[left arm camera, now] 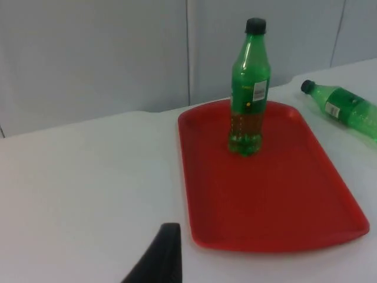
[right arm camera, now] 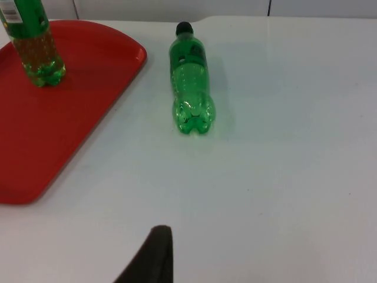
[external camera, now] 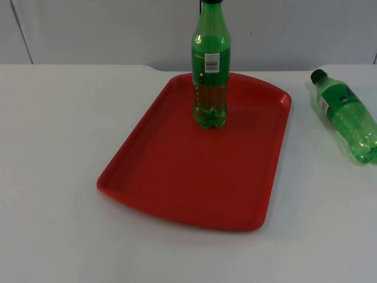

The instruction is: Place the bottle upright on the tray.

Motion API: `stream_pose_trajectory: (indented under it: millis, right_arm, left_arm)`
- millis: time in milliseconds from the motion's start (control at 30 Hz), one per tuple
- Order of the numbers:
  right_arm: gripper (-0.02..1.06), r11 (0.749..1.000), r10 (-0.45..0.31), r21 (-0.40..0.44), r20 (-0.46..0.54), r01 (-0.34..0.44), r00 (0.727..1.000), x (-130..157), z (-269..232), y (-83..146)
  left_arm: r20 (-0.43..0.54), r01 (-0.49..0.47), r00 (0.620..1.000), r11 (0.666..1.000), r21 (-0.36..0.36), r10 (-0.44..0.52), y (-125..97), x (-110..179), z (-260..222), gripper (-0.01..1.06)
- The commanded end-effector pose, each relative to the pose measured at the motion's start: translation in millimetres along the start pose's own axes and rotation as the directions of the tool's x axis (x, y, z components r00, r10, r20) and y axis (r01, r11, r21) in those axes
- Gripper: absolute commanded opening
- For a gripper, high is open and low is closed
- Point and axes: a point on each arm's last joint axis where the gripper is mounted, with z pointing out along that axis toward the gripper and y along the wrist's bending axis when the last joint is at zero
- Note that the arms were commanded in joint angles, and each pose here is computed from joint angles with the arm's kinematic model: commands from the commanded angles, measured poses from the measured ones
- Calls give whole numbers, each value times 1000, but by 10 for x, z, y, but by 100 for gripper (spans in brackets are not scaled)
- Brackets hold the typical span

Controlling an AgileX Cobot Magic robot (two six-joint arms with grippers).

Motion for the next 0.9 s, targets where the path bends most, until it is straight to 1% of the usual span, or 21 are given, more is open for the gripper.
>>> stream_pose_trajectory:
  millis: [0, 167, 200, 233, 267, 333, 400, 667, 733, 800, 867]
  right_arm:
    - [105, 1000, 4, 5, 8, -5, 1000, 0, -3, 1]
    - [105, 1000, 4, 5, 8, -5, 1000, 0, -3, 1]
    - [105, 1000, 4, 5, 8, -5, 1000, 0, -3, 1]
    - [105, 1000, 4, 5, 8, -5, 1000, 0, -3, 1]
    - [105, 1000, 4, 5, 8, -5, 1000, 0, -3, 1]
    - [105, 1000, 4, 5, 8, -5, 1000, 0, -3, 1]
    - [105, 1000, 4, 5, 8, -5, 1000, 0, -3, 1]
    - [105, 1000, 6, 3, 8, -6, 1000, 0, -3, 3]
    - [105, 1000, 6, 3, 8, -6, 1000, 0, -3, 3]
    - [105, 1000, 6, 3, 8, -6, 1000, 0, -3, 3]
    - [105, 1000, 7, 1, 8, -7, 1000, 0, -3, 5]
  left_arm:
    - [2, 3, 1000, 1000, -11, -3, 8, 4, -10, 103]
    - [-29, -9, 1000, 1000, -22, 9, 16, -8, -66, 103]
    - [-61, -23, 998, 999, -37, 21, 28, -2, -99, 103]
    - [-111, -49, 993, 996, -71, 41, 61, 28, -125, 103]
    - [-124, -47, 992, 995, -85, 36, 74, 44, -122, 103]
    - [-129, -31, 991, 996, -85, 20, 73, 57, -110, 103]
    - [-128, -15, 992, 998, -66, 7, 54, 57, -109, 103]
    - [-136, -14, 991, 998, -56, 6, 46, 65, -109, 103]
    - [-157, -14, 988, 998, -56, 5, 46, 91, -103, 103]
    - [-217, -18, 976, 998, -61, 5, 55, 183, -60, 103]
    - [-215, -18, 977, 998, -61, 5, 55, 176, -65, 103]
